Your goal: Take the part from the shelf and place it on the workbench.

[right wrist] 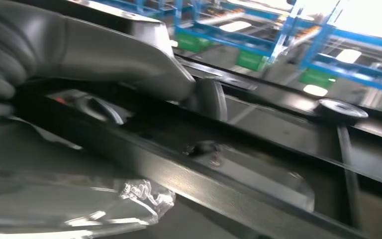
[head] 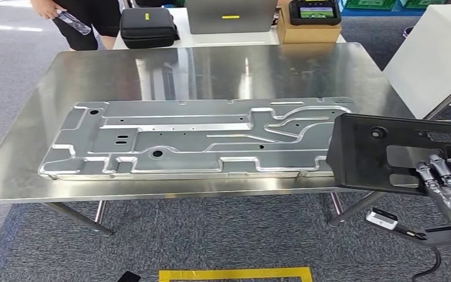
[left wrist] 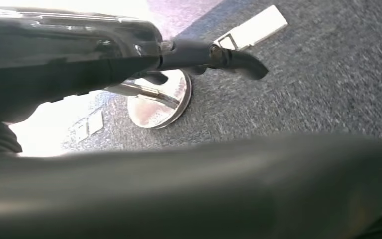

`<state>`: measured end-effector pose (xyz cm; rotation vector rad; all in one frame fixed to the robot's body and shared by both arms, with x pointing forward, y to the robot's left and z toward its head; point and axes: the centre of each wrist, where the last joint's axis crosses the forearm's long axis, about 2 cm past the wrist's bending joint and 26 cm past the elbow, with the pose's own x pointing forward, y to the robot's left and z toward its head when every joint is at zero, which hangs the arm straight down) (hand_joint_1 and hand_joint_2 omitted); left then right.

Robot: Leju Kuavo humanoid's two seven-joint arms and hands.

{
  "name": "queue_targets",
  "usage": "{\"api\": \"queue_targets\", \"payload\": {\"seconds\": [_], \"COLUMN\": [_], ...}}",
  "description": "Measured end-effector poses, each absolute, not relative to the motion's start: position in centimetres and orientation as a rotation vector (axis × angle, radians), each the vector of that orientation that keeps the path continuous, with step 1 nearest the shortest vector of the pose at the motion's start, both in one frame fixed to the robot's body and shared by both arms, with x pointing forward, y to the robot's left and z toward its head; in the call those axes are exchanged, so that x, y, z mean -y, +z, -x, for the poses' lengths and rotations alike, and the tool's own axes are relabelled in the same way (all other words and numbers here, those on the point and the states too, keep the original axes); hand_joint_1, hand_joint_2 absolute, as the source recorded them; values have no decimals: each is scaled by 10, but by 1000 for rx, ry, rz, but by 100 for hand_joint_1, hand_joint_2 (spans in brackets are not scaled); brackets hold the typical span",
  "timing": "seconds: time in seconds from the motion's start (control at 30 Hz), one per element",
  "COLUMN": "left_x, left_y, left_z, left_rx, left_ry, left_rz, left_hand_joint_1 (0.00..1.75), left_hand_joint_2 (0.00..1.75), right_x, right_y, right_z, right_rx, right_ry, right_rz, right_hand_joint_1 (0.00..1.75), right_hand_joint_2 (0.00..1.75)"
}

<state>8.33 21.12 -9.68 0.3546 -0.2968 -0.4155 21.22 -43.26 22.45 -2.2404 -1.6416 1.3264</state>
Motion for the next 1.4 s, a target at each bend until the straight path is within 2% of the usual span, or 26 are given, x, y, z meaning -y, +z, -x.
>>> {"api": "queue_targets", "payload": {"seconds": [0.37,0.47,0.57,0.87,1.4], "left_x": [-211,-211,-211,-210,-209], "left_y": [-97,-97,-96,-95,-95], "left_z": [-84,-84,-86,-90,-90], "left_rx": [292,286,285,296,290], "left_ry": [-418,-421,-424,-452,-462], "left_rz": [-346,-344,-344,-347,-337], "left_hand_joint_1": [0,0,0,0,0], "left_hand_joint_2": [175,175,175,175,175], "right_x": [459,466,453,414,407], "right_y": [223,238,253,230,235], "right_z": [-224,-243,-273,-313,-337], "right_rx": [1508,1401,1355,1489,1529], "right_ry": [1183,965,791,1192,1340], "right_rz": [2252,2271,2285,2176,2162], "right_hand_joint_1": [175,175,175,175,175], "right_hand_joint_2": [175,175,175,175,175]}}
